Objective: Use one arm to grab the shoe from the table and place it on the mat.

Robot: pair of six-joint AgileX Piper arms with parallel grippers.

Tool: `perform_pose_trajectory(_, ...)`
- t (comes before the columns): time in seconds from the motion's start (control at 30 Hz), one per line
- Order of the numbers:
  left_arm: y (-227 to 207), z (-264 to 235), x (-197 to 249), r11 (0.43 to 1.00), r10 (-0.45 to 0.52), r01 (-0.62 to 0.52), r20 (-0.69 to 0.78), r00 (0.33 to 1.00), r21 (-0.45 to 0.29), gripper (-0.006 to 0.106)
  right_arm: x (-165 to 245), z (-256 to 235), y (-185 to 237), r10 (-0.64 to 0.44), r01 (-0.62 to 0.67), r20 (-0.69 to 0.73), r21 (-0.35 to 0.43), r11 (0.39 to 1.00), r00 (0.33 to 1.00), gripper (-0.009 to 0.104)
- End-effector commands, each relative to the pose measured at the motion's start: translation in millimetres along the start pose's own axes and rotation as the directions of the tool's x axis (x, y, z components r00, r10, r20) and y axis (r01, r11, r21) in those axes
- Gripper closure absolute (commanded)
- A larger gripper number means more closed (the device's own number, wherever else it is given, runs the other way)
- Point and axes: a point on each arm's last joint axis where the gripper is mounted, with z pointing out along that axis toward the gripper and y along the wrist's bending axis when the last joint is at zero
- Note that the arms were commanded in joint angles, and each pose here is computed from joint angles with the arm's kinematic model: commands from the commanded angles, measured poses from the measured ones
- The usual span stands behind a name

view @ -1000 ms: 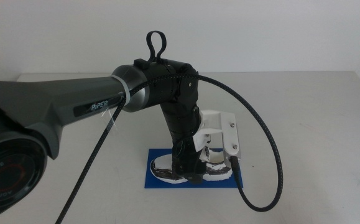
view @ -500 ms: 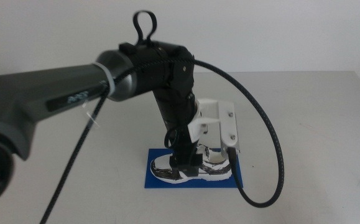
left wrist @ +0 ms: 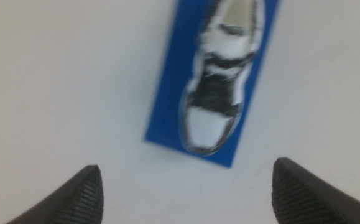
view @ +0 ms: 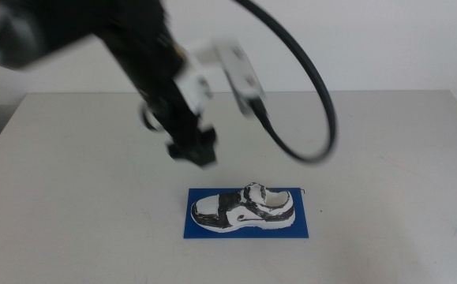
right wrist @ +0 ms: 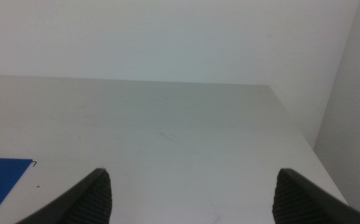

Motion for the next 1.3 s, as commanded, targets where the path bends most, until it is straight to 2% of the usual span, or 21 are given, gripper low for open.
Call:
perform_pose_trajectory(0.0,-0.4,-55.0,4.7,0.993,-0.050,0.062,0.116,0.992,-0.104,0.011,-11.3,-2.7,-0.8,-0.022,0.020,0.109,0.013,1.000,0.994,0.029)
perform_pose_trajectory(0.1,4.0,-84.0,20.2,0.979,-0.087,0.113,0.156,0.984,-0.168,0.013,-11.3,-2.7,-0.8,-0.022,0.020,0.109,0.013,1.000,0.994,0.029)
perform_pose_trajectory(0.2,8.7,-110.4,38.0,0.951,-0.166,0.211,0.201,0.965,-0.227,0.015,-11.3,-2.7,-0.8,-0.022,0.020,0.109,0.013,1.000,0.994,0.029)
perform_pose_trajectory(0.3,6.8,-135.2,53.7,0.906,-0.204,0.284,0.265,0.942,-0.314,0.017,-11.3,-2.7,-0.8,-0.022,0.020,0.109,0.013,1.000,0.994,0.029)
perform_pose_trajectory(0.4,-5.0,-156.9,64.2,0.830,-0.131,0.301,0.360,0.924,-0.469,0.018,-11.3,-2.7,-0.8,-0.022,0.020,0.109,0.013,1.000,0.994,0.029)
perform_pose_trajectory(0.47,-16.6,-169.0,73.7,0.756,-0.055,0.305,0.409,0.911,-0.579,0.018,-11.3,-2.7,-0.8,-0.022,0.020,0.109,0.013,1.000,0.994,0.029)
perform_pose_trajectory(0.57,-33.9,-178.2,90.2,0.643,0.016,0.365,0.488,0.872,-0.673,0.018,-11.3,-2.7,-0.8,-0.022,0.020,0.109,0.013,1.000,0.994,0.029)
perform_pose_trajectory(0.73,-66.7,-178.0,130.4,0.490,0.062,0.499,0.599,0.798,-0.715,0.018,-11.3,-2.7,-0.8,-0.022,0.020,0.109,0.013,1.000,0.994,0.029)
perform_pose_trajectory(0.9,-97.5,-166.5,158.4,0.418,0.098,0.532,0.619,0.779,-0.736,0.018,-11.3,-2.7,-0.8,-0.022,0.020,0.109,0.013,1.000,0.994,0.029)
perform_pose_trajectory(1.0,-115.1,-162.9,168.1,0.398,0.128,0.541,0.629,0.767,-0.741,0.018,-11.3,-2.7,-0.8,-0.022,0.020,0.109,0.013,1.000,0.994,0.029)
perform_pose_trajectory(1.13,-133.2,-154.5,179.2,0.397,0.128,0.557,0.645,0.753,-0.729,0.018,-11.3,-2.7,-0.8,-0.022,0.020,0.109,0.013,1.000,0.994,0.029)
perform_pose_trajectory(1.27,-143.9,-129.3,192.6,0.412,0.083,0.614,0.699,0.710,-0.673,0.018,-11.3,-2.7,-0.8,-0.022,0.020,0.109,0.013,1.000,0.994,0.029)
